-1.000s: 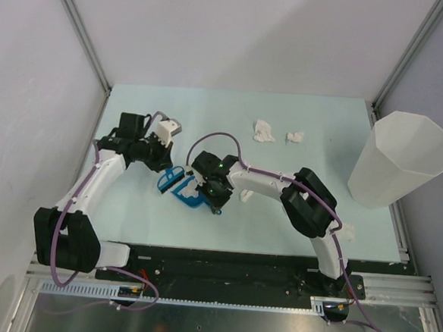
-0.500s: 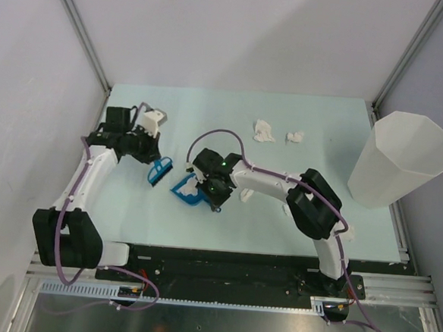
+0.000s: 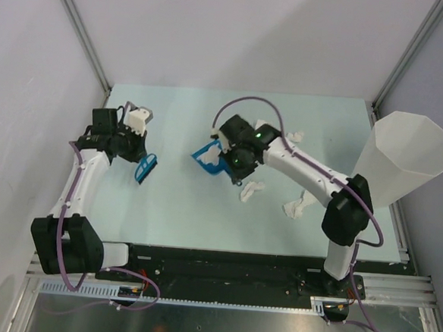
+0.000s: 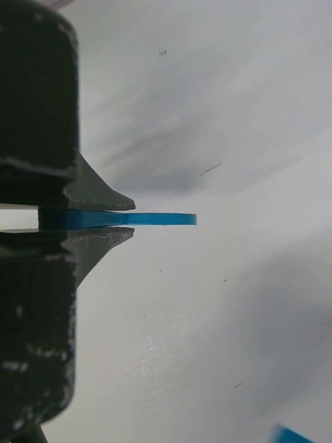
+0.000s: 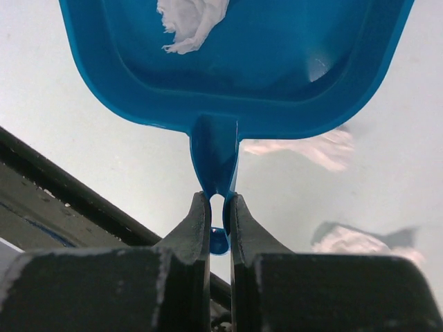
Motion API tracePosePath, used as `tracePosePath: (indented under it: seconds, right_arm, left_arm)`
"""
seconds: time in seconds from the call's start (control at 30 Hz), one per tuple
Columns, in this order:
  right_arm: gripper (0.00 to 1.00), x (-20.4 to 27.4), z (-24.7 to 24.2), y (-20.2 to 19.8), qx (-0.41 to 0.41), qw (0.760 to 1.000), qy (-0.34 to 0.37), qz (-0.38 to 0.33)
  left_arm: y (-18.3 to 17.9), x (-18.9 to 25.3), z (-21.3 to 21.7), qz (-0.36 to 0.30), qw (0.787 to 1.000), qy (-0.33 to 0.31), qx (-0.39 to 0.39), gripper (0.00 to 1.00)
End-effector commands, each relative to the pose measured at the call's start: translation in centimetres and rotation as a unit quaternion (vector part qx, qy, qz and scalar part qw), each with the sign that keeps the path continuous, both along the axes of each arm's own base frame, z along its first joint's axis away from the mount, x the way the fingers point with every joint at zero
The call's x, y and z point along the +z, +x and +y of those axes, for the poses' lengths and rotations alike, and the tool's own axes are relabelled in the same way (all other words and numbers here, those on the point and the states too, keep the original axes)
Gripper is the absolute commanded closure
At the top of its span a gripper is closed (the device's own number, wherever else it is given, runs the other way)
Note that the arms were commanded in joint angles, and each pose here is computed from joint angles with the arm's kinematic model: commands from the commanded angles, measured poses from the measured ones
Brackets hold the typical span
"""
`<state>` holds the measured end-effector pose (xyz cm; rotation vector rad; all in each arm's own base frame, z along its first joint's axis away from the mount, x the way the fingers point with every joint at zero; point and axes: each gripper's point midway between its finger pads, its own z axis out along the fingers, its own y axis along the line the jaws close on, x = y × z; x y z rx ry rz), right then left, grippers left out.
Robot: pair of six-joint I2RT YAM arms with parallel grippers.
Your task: Sweep away the paper scraps from the table
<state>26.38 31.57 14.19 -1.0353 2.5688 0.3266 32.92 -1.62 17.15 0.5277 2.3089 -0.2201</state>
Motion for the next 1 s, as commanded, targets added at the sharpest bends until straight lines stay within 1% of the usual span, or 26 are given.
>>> tracePosePath:
  seconds: [0.0, 0.03, 0.1, 0.17, 0.2, 0.33, 0.4, 0.6, 0.73, 0.83, 0.87, 0.93, 0.97]
  right_arm:
    - [1.00, 6.6, -4.3, 2.1, -0.049, 0.998, 0.010, -0.042]
    - [1.00, 7.3, -5.4, 2.2, -0.059, 0.997, 0.008, -0.043]
    - [1.00, 8.6, -8.2, 3.9, -0.097, 0.994, 0.003, -0.058]
    - [1.00, 9.5, -10.4, 4.5, -0.125, 0.990, 0.004, -0.061]
    - [1.00, 9.9, -12.6, 5.5, -0.156, 0.986, 0.004, -0.061]
    - [1.00, 12.1, -17.1, 6.8, -0.223, 0.972, 0.010, -0.080]
    - [1.00, 13.1, -19.7, 6.9, -0.257, 0.962, 0.001, -0.089]
    - [1.00, 16.6, -24.3, 6.6, -0.316, 0.942, 0.026, -0.109]
    - [1.00, 19.4, -28.4, 6.1, -0.363, 0.921, 0.027, -0.140]
    - [1.00, 21.5, -33.4, 5.0, -0.431, 0.883, 0.015, -0.184]
    - [1.00, 21.7, -35.9, 4.5, -0.453, 0.870, 0.001, -0.195]
    - [1.00, 22.7, -38.1, 3.1, -0.480, 0.848, -0.016, -0.223]
    - [1.00, 23.2, -40.4, 2.4, -0.504, 0.828, -0.051, -0.242]
  left_arm:
    - [-0.5, -0.5, -0.9, -0.006, 1.000, -0.014, -0.025, 1.00]
    - [-0.8, -1.3, -0.9, 0.003, 1.000, -0.013, -0.027, 1.00]
    - [-0.9, -1.9, -0.9, 0.007, 0.999, -0.013, -0.030, 1.00]
    - [-1.3, -2.6, -1.4, 0.013, 0.999, -0.021, -0.041, 1.00]
    - [-1.4, -3.0, -1.6, 0.017, 0.999, -0.025, -0.045, 1.00]
    - [-2.3, -4.8, -2.2, 0.036, 0.997, -0.038, -0.058, 1.00]
    - [-2.4, -5.2, -2.3, 0.037, 0.996, -0.042, -0.062, 1.00]
    - [-2.8, -6.3, -2.8, 0.041, 0.995, -0.052, -0.073, 1.00]
    - [-2.9, -6.8, -2.7, 0.043, 0.995, -0.048, -0.076, 1.00]
    - [-3.0, -6.9, -2.6, 0.041, 0.995, -0.043, -0.077, 1.00]
    - [-3.0, -6.9, -2.6, 0.041, 0.995, -0.043, -0.077, 1.00]
    - [-3.1, -6.9, -2.6, 0.040, 0.995, -0.041, -0.078, 1.00]
    - [-3.1, -6.8, -2.5, 0.038, 0.995, -0.040, -0.078, 1.00]
